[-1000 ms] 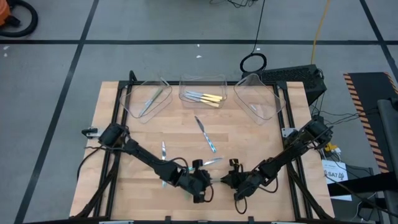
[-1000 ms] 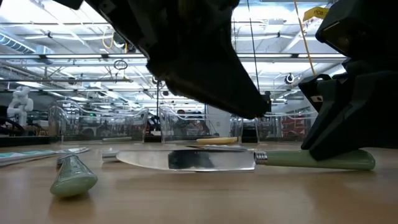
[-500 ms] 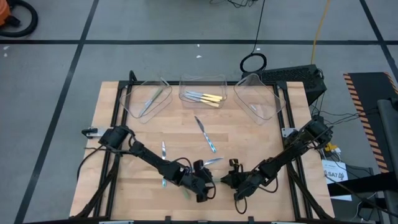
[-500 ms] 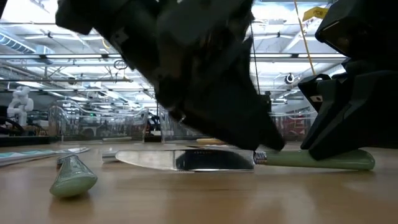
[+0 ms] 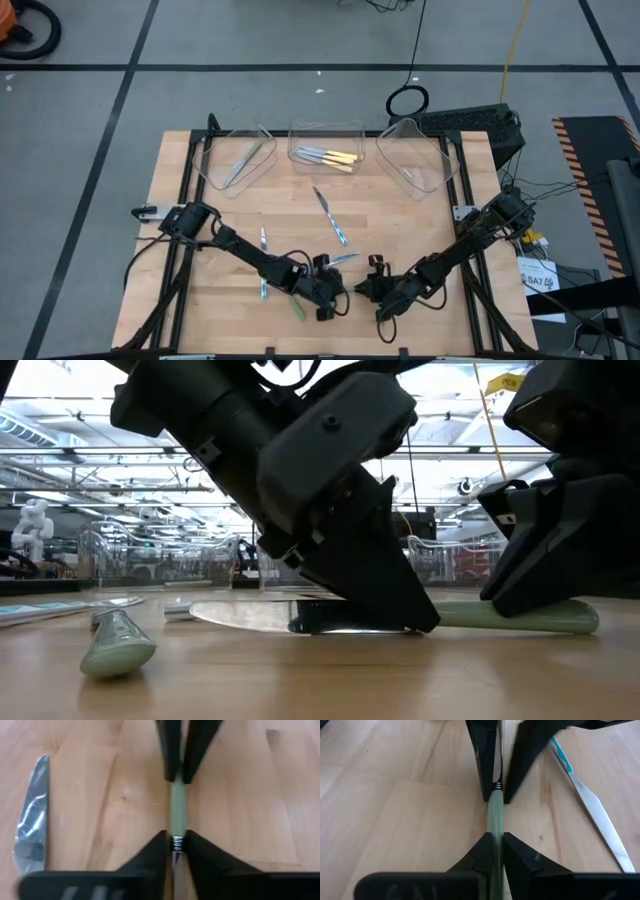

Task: Sort silverware by color (type)
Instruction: Put the right green table knife into the left transparent bin

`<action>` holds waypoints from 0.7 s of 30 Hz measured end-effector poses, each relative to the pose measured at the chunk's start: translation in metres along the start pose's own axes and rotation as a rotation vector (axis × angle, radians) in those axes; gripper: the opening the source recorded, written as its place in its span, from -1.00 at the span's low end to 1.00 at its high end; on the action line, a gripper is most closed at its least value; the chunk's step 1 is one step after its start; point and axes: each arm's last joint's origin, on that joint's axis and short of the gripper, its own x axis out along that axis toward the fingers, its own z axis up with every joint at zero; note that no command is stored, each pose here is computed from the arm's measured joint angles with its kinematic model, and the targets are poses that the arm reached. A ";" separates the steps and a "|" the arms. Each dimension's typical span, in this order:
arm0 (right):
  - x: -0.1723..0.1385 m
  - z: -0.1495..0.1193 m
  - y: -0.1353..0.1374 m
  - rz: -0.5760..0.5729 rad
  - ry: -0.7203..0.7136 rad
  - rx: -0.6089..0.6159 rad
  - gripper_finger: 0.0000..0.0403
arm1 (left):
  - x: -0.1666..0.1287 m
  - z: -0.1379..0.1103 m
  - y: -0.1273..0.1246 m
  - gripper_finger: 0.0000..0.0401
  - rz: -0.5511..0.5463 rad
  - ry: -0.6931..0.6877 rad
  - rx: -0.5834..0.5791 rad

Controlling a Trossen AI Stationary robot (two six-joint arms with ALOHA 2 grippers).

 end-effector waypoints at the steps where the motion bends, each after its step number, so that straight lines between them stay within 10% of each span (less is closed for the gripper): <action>1: 0.000 0.000 0.000 0.001 0.000 0.000 -0.86 | 0.000 0.000 0.000 -0.76 -0.003 0.000 0.012; 21: -0.013 0.005 -0.003 0.027 0.040 0.205 -0.24 | -0.012 0.022 -0.016 -0.83 0.081 0.091 0.153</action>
